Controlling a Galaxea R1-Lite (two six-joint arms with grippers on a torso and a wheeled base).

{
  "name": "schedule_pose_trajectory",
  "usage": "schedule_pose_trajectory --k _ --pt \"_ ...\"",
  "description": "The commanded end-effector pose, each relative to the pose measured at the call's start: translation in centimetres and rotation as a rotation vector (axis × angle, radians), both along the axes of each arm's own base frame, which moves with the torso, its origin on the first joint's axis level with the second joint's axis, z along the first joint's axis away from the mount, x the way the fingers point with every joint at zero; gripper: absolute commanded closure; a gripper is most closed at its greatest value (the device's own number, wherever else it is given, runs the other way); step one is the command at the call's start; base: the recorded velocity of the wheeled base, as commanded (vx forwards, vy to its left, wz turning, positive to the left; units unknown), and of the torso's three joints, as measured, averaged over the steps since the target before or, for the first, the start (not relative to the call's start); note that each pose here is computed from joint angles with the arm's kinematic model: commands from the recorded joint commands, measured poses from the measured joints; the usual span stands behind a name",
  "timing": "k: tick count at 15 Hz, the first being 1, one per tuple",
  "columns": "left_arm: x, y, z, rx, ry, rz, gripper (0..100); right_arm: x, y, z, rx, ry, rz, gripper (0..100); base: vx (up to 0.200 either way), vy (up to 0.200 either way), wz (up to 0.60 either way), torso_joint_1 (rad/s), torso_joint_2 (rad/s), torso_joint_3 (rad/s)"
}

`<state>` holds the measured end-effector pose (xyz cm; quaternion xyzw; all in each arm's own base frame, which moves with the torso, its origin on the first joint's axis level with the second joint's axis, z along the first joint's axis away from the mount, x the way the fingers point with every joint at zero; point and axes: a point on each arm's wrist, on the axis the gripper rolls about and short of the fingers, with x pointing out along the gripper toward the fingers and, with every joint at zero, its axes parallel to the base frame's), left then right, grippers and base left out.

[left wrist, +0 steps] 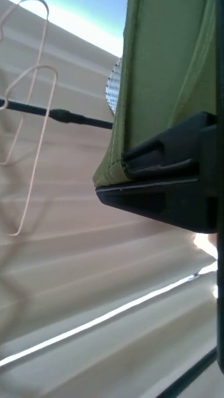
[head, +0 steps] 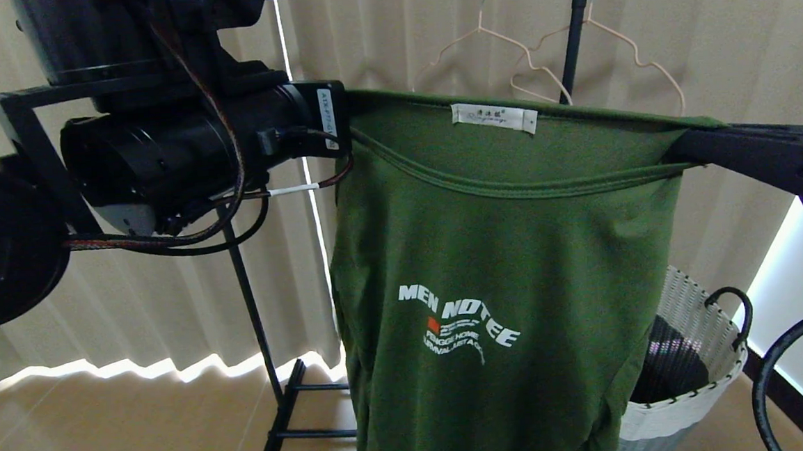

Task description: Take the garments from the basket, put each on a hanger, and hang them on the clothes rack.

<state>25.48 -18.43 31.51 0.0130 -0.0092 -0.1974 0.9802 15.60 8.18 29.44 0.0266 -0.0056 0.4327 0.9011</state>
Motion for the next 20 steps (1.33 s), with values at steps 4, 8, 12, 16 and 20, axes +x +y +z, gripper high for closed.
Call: schedule_pose_trajectory --k 4,8,12,16,20 --pt "-1.9 1.6 0.9 0.038 0.044 -0.003 100 2.3 -0.9 0.4 -0.028 -0.036 -0.097 100 0.0 0.0 0.0 0.0 0.0 0.0" --pt "-4.3 3.0 1.5 0.068 0.084 -0.06 100 5.0 -0.8 0.7 -0.01 -0.092 -0.142 100 0.0 0.0 0.0 0.0 0.0 0.0" --pt "-5.5 3.8 1.1 0.084 0.116 -0.113 100 5.5 -0.8 0.6 -0.011 -0.088 -0.161 100 0.0 0.0 0.0 0.0 0.0 0.0" --pt "-5.6 3.9 1.1 0.082 0.115 -0.112 100 5.5 -0.8 0.5 -0.013 -0.083 -0.162 100 0.0 0.0 0.0 0.0 0.0 0.0" --pt "-6.1 4.2 0.6 0.091 0.128 -0.113 100 5.5 -0.8 0.5 -0.014 -0.08 -0.162 100 0.0 0.0 0.0 0.0 0.0 0.0"
